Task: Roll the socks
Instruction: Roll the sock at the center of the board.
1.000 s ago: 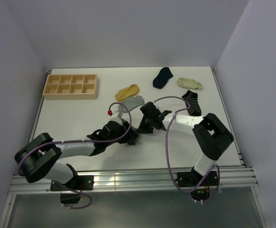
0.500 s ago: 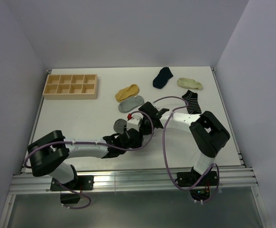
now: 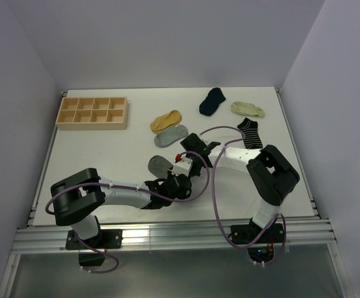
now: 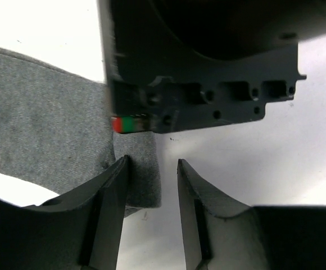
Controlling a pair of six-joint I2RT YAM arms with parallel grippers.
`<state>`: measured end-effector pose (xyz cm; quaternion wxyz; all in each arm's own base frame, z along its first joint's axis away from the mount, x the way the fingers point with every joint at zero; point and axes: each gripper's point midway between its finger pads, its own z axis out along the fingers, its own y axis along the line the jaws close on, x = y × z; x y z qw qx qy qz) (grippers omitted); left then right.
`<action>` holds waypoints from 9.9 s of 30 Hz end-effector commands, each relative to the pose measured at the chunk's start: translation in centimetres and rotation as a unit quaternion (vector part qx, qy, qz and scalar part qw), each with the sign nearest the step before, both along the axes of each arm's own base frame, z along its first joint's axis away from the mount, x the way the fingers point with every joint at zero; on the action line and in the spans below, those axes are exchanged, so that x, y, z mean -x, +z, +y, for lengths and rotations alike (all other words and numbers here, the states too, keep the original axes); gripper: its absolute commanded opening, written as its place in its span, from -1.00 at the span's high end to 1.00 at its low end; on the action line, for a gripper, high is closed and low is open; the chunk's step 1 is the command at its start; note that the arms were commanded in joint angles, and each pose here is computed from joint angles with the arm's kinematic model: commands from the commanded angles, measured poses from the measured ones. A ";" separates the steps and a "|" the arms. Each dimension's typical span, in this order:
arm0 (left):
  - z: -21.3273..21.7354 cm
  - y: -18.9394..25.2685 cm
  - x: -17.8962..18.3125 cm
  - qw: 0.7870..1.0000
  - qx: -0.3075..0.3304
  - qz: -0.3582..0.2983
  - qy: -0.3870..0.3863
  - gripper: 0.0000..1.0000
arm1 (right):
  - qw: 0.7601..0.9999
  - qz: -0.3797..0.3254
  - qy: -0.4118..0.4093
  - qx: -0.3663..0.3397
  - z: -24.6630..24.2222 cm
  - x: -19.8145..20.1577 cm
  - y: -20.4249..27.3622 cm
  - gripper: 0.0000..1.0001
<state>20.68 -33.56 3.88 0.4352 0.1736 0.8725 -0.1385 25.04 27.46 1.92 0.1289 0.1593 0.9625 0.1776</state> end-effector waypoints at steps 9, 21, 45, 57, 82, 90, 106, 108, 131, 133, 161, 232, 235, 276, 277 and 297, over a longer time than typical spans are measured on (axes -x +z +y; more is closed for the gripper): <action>-0.3 -1.9 0.3 0.997 -0.074 -0.019 0.010 0.21 | 1.000 0.013 0.006 0.003 0.6 0.2 -0.3 1.00; -0.4 -1.8 1.4 0.999 -0.045 0.007 0.007 0.99 | 1.000 -0.012 0.004 -0.027 1.0 0.0 0.7 0.87; 0.9 0.9 0.4 0.913 0.325 0.247 -0.002 0.99 | 0.984 -0.098 -0.056 -0.137 0.6 -0.1 3.3 -0.01; 2.7 0.6 0.1 0.854 0.422 0.302 0.029 0.96 | 0.984 -0.092 -0.042 -0.149 1.3 0.1 2.0 -0.01; 4.3 -1.2 -0.4 0.828 0.449 0.330 0.061 0.85 | 0.988 -0.065 -0.012 -0.136 2.4 0.1 0.0 0.53; 5.2 -1.3 -1.0 0.857 0.410 0.301 0.076 0.33 | 0.993 -0.070 -0.014 -0.092 1.3 -0.3 0.7 1.00; 4.4 3.4 -2.6 0.983 0.150 0.066 0.077 -0.19 | 0.999 -0.040 -0.010 -0.014 -0.4 -0.1 1.2 1.00; 3.9 2.9 -2.3 0.990 0.117 0.052 0.067 -0.17 | 0.999 -0.035 -0.010 -0.016 -0.3 0.0 0.9 1.00; 0.6 -0.4 0.2 0.996 -0.082 -0.038 0.027 0.27 | 1.000 -0.020 -0.001 -0.020 0.1 0.4 0.4 1.00; 0.5 -0.4 0.3 0.996 -0.079 -0.037 0.027 0.50 | 1.000 -0.020 0.000 -0.020 0.2 0.3 0.4 1.00; 1.5 0.8 0.0 0.943 0.260 0.206 0.002 0.99 | 0.982 -0.119 -0.039 -0.141 0.5 -0.5 3.7 -0.11; -0.2 2.1 -0.5 0.997 -0.043 -0.063 -0.007 -0.17 | 0.999 -0.008 -0.022 -0.029 -0.4 0.5 0.0 1.00; -0.2 1.3 -0.4 0.996 -0.059 -0.062 -0.010 -0.15 | 0.999 -0.007 -0.021 -0.030 -0.4 0.5 -0.1 1.00; 2.6 -0.8 0.3 0.943 0.246 0.226 -0.001 0.99 | 0.978 -0.127 -0.058 -0.154 -0.4 -1.3 5.0 -0.05; 2.6 -0.8 0.2 0.937 0.256 0.237 0.004 0.99 | 0.979 -0.124 -0.057 -0.152 -0.4 -1.3 4.8 -0.06; 1.9 -2.5 -0.9 0.915 0.266 0.303 0.000 0.99 | 0.986 -0.083 -0.076 -0.120 -0.8 -1.1 0.2 0.01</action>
